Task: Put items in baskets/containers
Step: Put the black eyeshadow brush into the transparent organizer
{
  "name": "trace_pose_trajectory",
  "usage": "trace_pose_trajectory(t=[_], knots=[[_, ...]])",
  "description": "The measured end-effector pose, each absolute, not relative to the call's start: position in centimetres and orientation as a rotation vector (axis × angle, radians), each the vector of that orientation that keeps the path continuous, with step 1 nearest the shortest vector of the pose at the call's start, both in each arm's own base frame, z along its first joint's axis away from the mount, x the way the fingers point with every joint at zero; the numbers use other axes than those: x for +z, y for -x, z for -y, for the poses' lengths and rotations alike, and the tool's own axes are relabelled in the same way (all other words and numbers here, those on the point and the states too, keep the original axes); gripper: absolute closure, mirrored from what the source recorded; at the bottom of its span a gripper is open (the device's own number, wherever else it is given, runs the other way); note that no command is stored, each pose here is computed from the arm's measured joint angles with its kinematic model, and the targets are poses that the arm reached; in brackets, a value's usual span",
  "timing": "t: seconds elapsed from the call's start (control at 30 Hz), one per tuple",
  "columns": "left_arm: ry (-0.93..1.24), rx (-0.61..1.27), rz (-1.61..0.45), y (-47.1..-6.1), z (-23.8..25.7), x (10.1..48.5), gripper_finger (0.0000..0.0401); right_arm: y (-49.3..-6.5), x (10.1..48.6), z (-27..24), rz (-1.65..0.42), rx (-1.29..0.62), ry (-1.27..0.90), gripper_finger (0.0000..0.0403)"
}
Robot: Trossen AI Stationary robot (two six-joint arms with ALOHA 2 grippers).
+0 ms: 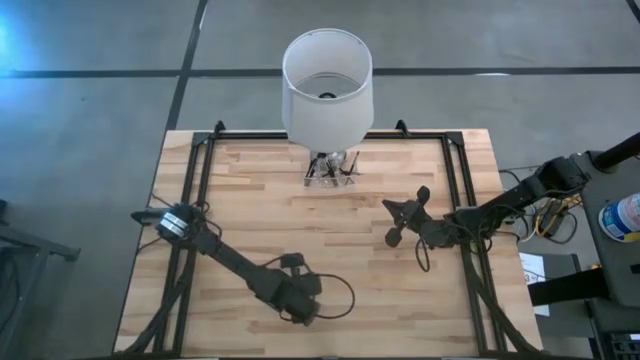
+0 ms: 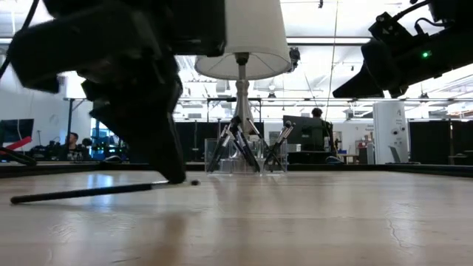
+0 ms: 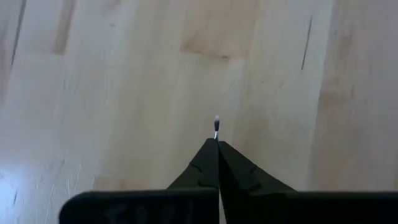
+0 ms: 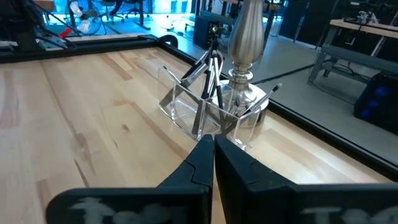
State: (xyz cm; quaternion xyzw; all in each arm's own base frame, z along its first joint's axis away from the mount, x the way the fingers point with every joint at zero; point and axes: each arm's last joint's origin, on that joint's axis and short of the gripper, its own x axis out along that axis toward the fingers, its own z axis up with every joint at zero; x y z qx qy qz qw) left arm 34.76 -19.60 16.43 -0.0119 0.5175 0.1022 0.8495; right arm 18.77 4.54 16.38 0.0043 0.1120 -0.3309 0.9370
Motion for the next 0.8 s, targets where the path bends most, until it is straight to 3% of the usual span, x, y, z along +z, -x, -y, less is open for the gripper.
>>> trace_pose_trajectory(t=[0.8], knots=[[0.036,0.235,-1.068,-33.92,19.85,15.86,0.0401,-18.74,16.34,-4.52,-0.23,-0.677,-0.008,0.0394]])
